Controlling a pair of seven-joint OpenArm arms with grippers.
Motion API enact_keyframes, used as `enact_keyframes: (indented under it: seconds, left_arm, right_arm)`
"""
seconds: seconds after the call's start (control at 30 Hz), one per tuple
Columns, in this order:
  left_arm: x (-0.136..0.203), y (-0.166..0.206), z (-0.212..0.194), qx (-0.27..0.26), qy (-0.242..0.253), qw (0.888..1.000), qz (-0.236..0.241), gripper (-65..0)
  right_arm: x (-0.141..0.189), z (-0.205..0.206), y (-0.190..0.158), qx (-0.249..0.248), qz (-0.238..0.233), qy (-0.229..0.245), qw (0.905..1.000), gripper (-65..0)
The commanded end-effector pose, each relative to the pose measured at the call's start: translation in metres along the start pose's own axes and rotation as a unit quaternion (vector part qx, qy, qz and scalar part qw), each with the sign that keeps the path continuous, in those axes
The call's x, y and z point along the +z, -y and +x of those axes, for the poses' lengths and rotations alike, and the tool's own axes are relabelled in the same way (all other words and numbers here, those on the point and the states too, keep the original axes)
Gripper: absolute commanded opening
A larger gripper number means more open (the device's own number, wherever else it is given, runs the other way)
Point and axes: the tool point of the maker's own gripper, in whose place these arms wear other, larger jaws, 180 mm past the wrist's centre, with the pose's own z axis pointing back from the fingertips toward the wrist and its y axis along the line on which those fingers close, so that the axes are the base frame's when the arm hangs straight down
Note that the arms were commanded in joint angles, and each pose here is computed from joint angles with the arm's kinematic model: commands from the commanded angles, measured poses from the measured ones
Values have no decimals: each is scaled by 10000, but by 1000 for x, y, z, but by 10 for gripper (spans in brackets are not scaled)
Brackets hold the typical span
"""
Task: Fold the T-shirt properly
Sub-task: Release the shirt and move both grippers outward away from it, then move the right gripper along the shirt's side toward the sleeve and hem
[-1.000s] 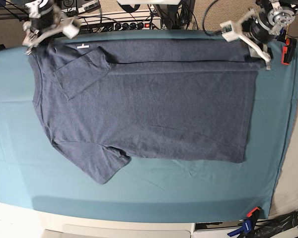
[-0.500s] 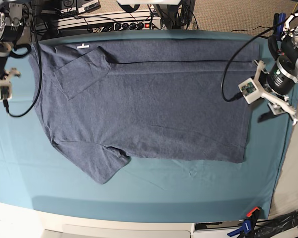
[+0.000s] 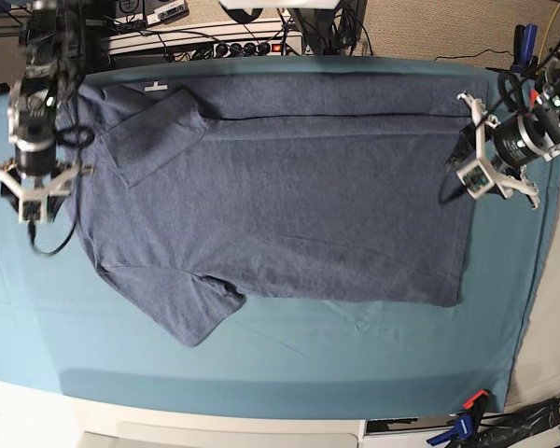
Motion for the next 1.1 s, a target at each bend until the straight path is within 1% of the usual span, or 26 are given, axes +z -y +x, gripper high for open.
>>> enact_keyframes:
  seconds: [0.0, 0.1, 0.17, 0.37, 0.47, 0.6, 0.7, 0.77, 0.8, 0.83, 0.93, 0.97, 1.0, 1.07]
  left_arm:
    - [4, -10, 11, -25, 188, 9998, 81, -382]
    - [3, -13, 19, 125, 319, 9994, 63, -382]
    - [4, -11, 19, 207, 309, 9993, -32, -382]
    - [5, -10, 18, 221, 288, 9993, -84, -382]
    - [5, -10, 18, 218, 288, 9993, -86, -382]
    - [5, -9, 18, 210, 292, 9993, -100, -382]
    - [4, -9, 18, 222, 301, 9993, -99, -382]
    - [4, -8, 19, 238, 319, 9992, -105, -382]
    - [4, -8, 19, 252, 332, 9991, -108, -382]
    - [3, -7, 20, 270, 349, 9990, -111, -382]
    - [1, -4, 23, 350, 447, 9983, -127, -382]
    - [0, -3, 24, 373, 466, 9981, -132, -382]
    - [0, -2, 24, 384, 471, 9981, -133, -382]
    - [0, -4, 23, 309, 433, 9986, -80, -382]
  right_arm:
    - [-6, 10, 12, -107, -123, 167, 9997, -390]
    - [-24, 4, 13, -610, -18, 12, 9981, -390]
    - [-31, 5, 15, -857, 28, -5, 9963, -390]
    - [-38, 30, 22, -1412, 88, 267, 9896, -390]
    - [-40, 44, 27, -1727, 108, 430, 9840, -390]
    - [-41, 57, 34, -2171, 65, 612, 9742, -390]
    - [-42, 53, 37, -2482, -42, 611, 9668, -390]
    - [-44, 43, 38, -2761, -133, 540, 9595, -390]
    - [-45, 37, 38, -2949, -168, 492, 9541, -390]
    - [-47, 31, 38, -3179, -176, 442, 9469, -390]
    - [-56, 13, 41, -3884, -204, 261, 9209, -390]
    - [-60, 9, 38, -4077, -113, 203, 9128, -390]
    - [-64, 7, 33, -4188, 44, 139, 9080, -390]
    - [-73, 12, 15, -4247, 645, 105, 9030, -390]
